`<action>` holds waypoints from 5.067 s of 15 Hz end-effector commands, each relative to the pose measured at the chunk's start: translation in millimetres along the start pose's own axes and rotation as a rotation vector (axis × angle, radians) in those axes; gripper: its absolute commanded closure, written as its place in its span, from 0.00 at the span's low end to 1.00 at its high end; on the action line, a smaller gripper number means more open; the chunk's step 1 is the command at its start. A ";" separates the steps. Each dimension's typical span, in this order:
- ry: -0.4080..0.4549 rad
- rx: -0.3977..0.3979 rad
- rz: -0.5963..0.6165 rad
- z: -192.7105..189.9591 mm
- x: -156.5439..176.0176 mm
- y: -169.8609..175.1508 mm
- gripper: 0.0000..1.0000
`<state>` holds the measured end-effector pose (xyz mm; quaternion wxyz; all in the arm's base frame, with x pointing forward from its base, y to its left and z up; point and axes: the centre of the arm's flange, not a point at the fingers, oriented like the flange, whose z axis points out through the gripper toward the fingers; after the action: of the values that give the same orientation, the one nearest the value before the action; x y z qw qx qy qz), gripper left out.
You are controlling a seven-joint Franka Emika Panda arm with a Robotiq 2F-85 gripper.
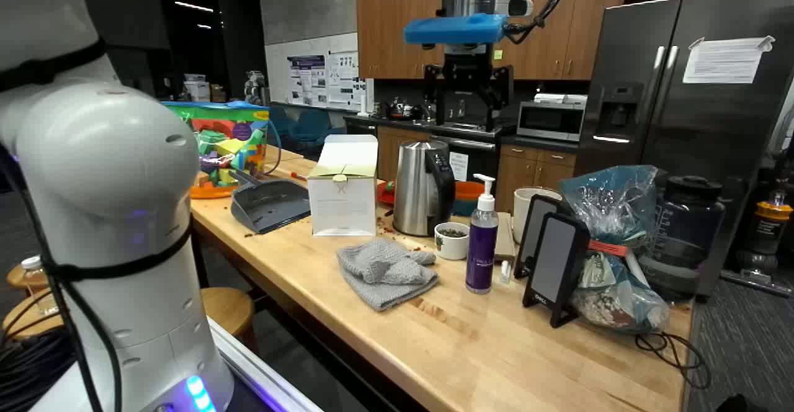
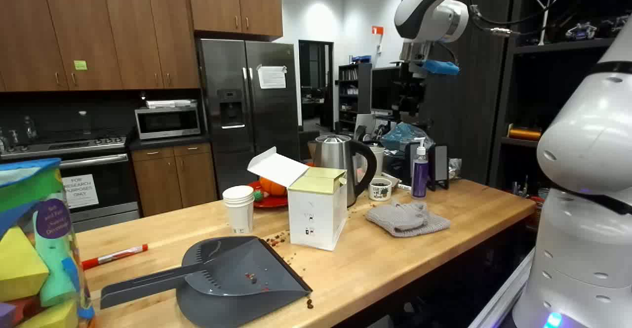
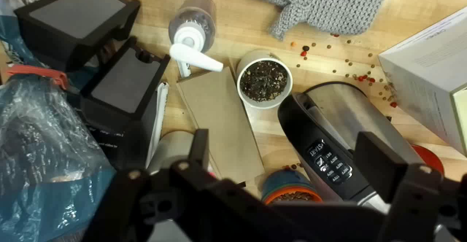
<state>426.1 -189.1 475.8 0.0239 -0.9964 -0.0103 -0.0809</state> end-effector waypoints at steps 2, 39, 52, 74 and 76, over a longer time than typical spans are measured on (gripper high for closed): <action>0.002 -0.001 0.001 -0.9 0.2 0.4 0.00; 0.002 -0.001 0.002 -1.0 0.0 0.9 0.00; 0.002 -0.001 0.002 -1.0 0.0 0.9 0.00; -0.069 -0.042 -0.483 31.4 27.5 -127.4 0.00; -0.047 -0.051 -0.534 35.3 29.7 -140.3 0.00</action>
<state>459.0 -57.9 454.6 -0.0115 -0.9708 -0.2353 -0.0450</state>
